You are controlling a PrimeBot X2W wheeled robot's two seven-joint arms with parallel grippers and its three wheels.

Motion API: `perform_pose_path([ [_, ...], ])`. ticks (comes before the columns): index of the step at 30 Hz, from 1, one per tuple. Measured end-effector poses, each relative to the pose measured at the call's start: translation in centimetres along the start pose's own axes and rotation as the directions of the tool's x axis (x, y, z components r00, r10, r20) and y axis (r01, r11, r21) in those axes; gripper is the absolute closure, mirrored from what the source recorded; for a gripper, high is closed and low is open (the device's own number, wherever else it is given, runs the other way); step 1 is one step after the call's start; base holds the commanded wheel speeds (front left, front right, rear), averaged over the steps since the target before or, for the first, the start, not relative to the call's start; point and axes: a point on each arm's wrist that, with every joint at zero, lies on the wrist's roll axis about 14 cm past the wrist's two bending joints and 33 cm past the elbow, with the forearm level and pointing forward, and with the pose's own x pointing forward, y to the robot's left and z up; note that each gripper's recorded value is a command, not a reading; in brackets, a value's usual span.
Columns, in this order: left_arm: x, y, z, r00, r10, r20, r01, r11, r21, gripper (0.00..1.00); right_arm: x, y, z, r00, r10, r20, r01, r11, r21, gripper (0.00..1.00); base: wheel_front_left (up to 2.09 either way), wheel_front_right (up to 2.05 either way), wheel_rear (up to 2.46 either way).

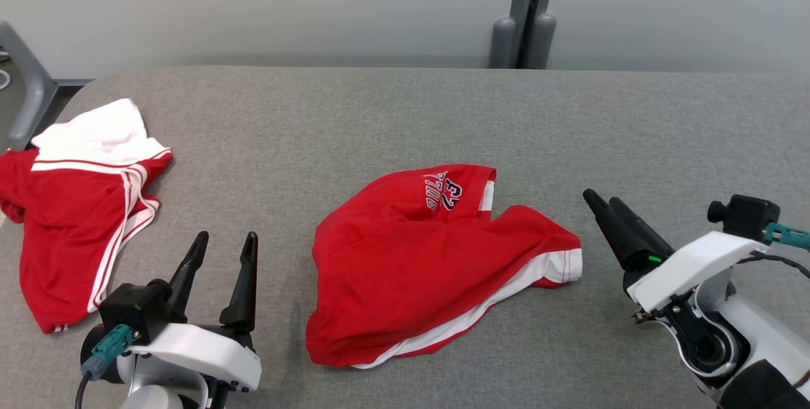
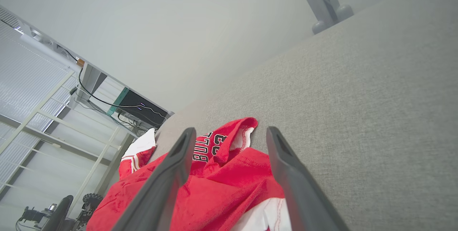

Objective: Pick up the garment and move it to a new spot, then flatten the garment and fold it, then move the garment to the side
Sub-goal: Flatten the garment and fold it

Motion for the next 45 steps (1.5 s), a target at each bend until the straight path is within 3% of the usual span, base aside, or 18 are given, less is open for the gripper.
perform_pose_path([
  [9, 0.1, -1.5, 0.1, 0.999, -0.044, 0.002, 0.044, 0.999, 0.002, 0.00, -2.9, 2.0, 4.9, 0.972, 0.088, 0.219, -0.051, 0.984, -0.171, 0.00, 0.00, 0.00, 0.00],
  [12, -0.3, -1.7, 0.3, 0.999, -0.050, 0.007, 0.050, 0.999, 0.002, 0.00, -4.5, 2.8, 7.5, 0.934, 0.106, 0.341, -0.030, 0.975, -0.219, 0.00, 0.00, 0.00, 0.00],
  [20, -1.0, -2.7, 0.4, 0.997, -0.073, 0.012, 0.073, 0.997, 0.003, 0.00, -8.8, 1.8, 8.1, 0.863, 0.030, 0.505, 0.129, 0.952, -0.277, 0.00, 0.00, 0.00, 0.00],
  [25, -0.9, -2.8, 0.5, 0.997, -0.080, 0.011, 0.080, 0.997, 0.002, 0.00, -9.4, 1.5, 6.9, 0.856, -0.002, 0.517, 0.167, 0.947, -0.273, 0.00, 0.00, 0.00, 0.00],
  [35, -1.0, -2.6, 0.6, 0.998, -0.057, 0.029, 0.057, 0.998, -0.018, 0.00, -9.4, -0.3, 5.1, 0.889, -0.040, 0.456, 0.242, 0.886, -0.394, 0.00, 0.00, 0.00, 0.00],
  [45, -0.9, -2.6, 0.7, 0.998, -0.041, 0.054, 0.043, 0.999, -0.022, 0.00, -8.8, 0.5, 5.7, 0.888, -0.011, 0.461, 0.253, 0.847, -0.467, 0.00, 0.00, 0.00, 0.00],
])
